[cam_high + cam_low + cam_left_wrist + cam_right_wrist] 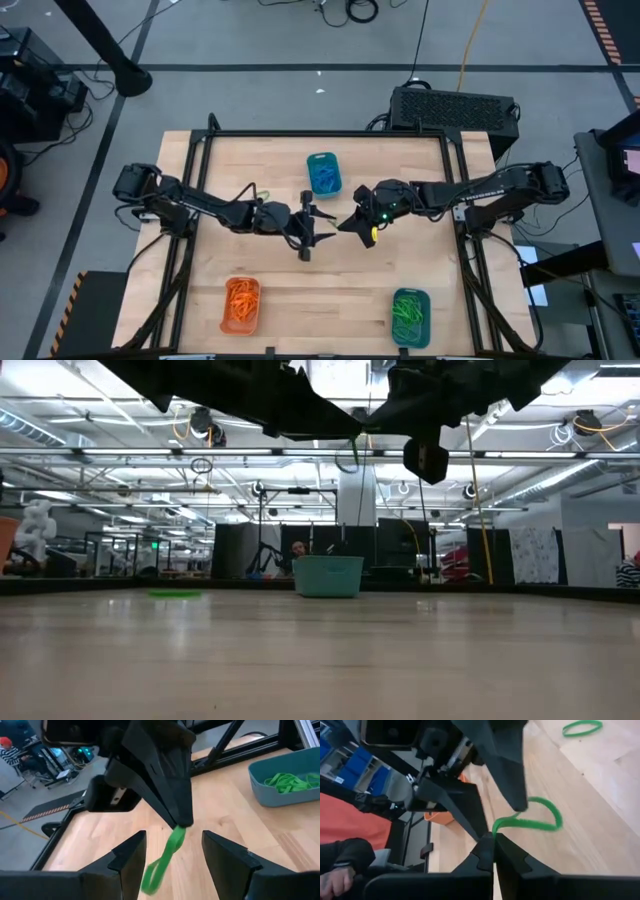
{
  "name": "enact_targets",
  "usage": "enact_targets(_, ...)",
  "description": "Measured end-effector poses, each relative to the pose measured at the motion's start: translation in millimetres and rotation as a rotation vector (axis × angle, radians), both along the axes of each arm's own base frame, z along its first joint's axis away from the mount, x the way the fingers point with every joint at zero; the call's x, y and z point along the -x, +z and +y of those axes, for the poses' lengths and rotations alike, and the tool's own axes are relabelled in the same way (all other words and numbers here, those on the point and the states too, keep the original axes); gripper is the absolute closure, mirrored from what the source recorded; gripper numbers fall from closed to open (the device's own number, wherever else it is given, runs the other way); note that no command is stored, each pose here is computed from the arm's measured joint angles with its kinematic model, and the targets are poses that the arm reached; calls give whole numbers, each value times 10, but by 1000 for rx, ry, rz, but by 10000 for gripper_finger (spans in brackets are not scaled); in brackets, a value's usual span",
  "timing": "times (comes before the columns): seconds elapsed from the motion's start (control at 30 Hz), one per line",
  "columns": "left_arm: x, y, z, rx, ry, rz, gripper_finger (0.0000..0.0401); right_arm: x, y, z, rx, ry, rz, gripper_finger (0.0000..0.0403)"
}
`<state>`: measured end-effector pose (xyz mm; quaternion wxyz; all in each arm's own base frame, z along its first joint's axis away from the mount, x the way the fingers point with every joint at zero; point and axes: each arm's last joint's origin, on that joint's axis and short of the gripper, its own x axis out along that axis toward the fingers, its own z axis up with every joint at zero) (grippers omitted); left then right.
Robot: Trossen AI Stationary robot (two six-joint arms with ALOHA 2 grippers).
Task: Sort rubber bands into baskets
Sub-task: Put the green rubber band into the bottom bin
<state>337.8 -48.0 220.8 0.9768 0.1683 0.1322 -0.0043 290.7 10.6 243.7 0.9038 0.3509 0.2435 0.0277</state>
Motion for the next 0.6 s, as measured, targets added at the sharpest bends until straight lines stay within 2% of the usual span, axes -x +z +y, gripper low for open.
enact_targets(0.3, 1, -2, 0, 0, 1, 3, 203, -5, 12, 1, -6, -1, -12, 402)
enact_targets(0.43, 3, -6, 0, -1, 1, 7, 224, -25, 57, 3, -18, 1, -61, 402)
enact_targets(0.6, 2, -2, -1, 0, 0, 3, 257, -20, 46, 0, -26, -4, -46, 402)
